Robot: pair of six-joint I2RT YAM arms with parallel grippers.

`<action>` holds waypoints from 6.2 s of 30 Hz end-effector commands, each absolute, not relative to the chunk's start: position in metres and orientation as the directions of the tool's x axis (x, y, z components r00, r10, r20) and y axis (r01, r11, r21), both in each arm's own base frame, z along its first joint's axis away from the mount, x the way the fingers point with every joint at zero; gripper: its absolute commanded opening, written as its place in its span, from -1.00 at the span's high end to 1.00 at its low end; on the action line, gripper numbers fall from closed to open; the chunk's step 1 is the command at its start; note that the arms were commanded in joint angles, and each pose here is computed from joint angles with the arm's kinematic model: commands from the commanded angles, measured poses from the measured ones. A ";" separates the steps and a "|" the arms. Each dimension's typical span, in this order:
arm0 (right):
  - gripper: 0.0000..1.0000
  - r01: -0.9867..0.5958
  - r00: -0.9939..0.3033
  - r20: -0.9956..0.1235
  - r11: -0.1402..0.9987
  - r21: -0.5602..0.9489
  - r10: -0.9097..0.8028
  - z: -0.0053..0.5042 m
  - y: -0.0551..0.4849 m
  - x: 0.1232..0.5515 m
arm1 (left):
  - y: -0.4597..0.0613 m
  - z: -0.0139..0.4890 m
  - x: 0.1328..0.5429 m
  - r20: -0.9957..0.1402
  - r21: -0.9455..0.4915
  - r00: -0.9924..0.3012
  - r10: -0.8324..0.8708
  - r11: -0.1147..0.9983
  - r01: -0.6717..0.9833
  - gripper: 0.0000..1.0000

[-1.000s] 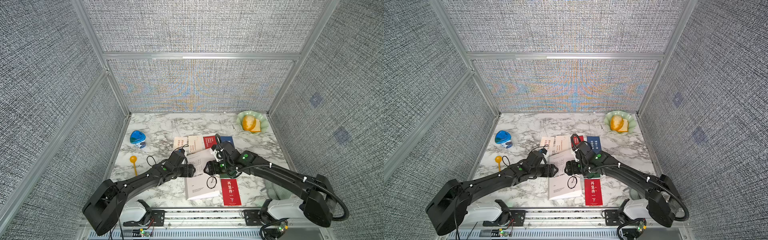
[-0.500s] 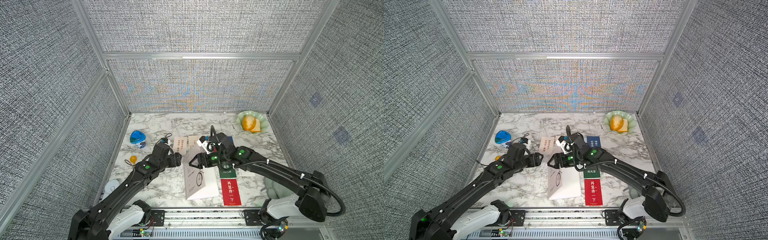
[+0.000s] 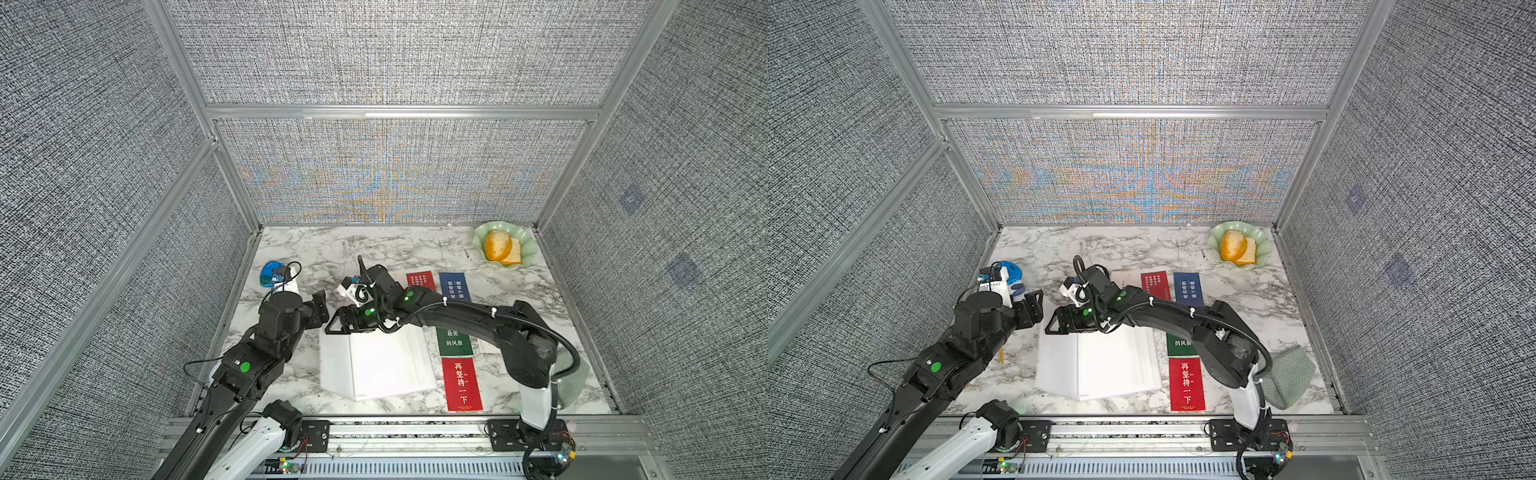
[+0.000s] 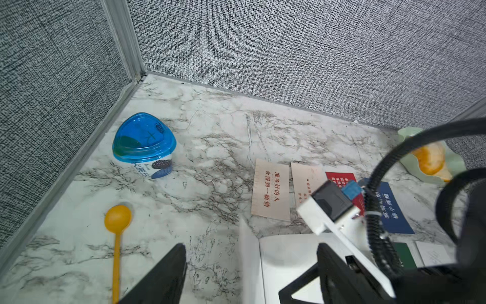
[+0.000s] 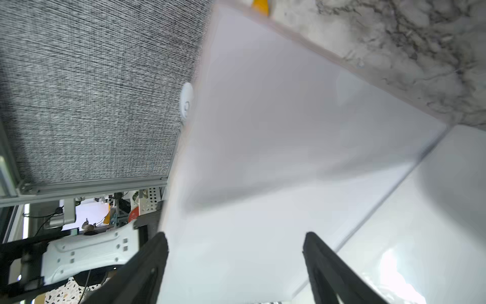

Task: Place the photos into the photo albums
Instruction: Open the photo album at the center of the board, then turn the page of the photo album at the center of the board.

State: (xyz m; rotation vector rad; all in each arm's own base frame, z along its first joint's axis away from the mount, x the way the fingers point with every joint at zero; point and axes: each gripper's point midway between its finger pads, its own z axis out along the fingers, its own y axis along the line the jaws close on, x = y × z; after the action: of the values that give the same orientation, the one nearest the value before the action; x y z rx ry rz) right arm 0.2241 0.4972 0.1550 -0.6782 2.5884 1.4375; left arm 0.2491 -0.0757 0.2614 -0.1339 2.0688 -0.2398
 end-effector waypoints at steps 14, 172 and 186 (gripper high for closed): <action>-0.71 -0.356 -0.934 -0.270 0.678 0.644 -0.234 0.114 0.398 0.254 | -0.140 0.143 0.235 -0.645 -0.432 -0.739 -0.194 0.890 0.144 -0.56; -0.75 -0.220 -0.973 -0.170 0.863 0.456 -0.158 0.056 0.331 0.232 | -0.153 0.093 0.242 -0.556 -0.292 -0.813 -0.173 0.956 -0.003 -0.36; -0.74 -0.266 -0.964 -0.143 0.810 0.523 -0.224 0.050 0.372 0.220 | -0.145 0.091 0.245 -0.559 -0.231 -0.816 -0.150 0.973 -0.021 -0.36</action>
State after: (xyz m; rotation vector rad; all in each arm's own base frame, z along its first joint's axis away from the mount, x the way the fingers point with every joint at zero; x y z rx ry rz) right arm 0.2302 0.3599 0.0520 -0.3599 2.8913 0.8084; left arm 0.2421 -0.1502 0.0843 -0.1139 2.5398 -0.3139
